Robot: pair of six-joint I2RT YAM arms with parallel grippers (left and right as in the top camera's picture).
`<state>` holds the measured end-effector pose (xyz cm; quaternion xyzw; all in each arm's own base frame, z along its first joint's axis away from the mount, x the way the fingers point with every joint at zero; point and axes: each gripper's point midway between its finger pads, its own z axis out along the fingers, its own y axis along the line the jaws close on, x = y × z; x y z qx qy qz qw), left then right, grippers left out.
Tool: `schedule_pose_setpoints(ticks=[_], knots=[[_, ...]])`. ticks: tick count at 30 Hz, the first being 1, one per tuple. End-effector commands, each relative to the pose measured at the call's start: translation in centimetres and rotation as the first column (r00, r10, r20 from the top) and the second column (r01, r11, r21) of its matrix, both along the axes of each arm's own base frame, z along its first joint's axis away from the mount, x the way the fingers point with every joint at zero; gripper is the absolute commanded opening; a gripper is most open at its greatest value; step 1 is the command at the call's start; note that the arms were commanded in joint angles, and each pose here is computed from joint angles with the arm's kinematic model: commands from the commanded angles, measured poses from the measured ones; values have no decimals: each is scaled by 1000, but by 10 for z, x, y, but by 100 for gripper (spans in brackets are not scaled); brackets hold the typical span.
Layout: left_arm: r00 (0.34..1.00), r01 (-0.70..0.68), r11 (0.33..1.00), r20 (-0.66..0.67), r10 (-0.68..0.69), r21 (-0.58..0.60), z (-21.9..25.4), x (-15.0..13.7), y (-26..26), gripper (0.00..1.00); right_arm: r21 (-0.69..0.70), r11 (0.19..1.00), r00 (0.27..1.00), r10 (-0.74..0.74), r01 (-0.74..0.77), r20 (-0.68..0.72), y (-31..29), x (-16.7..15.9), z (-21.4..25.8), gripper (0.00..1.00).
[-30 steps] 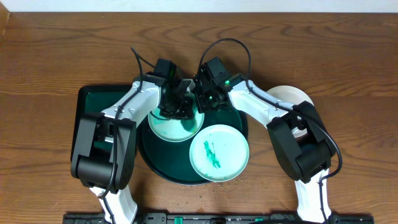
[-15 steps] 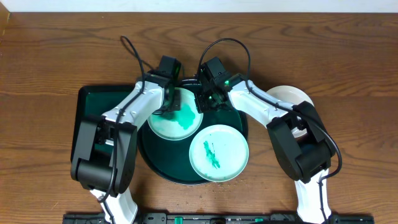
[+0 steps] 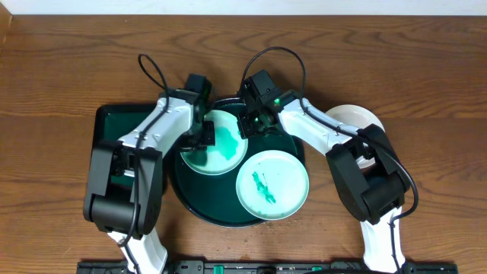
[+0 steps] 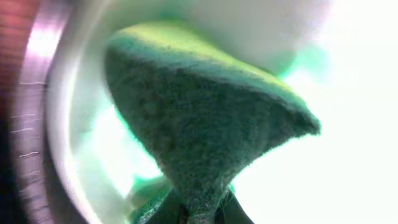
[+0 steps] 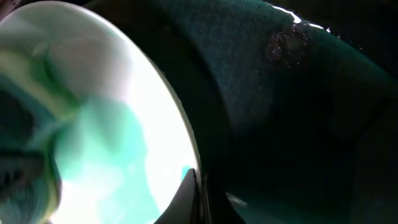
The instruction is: Clean dirty plates on tray and stack at the side
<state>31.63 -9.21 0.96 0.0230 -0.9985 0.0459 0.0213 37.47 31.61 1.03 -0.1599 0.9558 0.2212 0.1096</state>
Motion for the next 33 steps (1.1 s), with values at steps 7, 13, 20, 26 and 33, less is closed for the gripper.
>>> schedule_pose_setpoints(ticks=[7,13,20,26,33], knots=[[986,153,909,3,-164,-387,21,-5,-61,7,-15,1000,1000,5,-5,-7,-1,1,-6,1],[992,-32,965,108,62,-259,66,46,-3,7,-7,1000,1000,7,-7,-16,-1,0,-6,1],[928,-213,966,278,248,-148,126,67,85,7,6,1000,995,-24,25,-98,-2,-13,-7,22],[897,-308,942,288,334,-131,133,61,124,7,-44,997,984,-71,65,-164,-7,-27,-13,29],[891,-346,936,287,351,-69,127,57,142,8,-38,996,988,-80,75,-133,-5,-20,-12,1]])
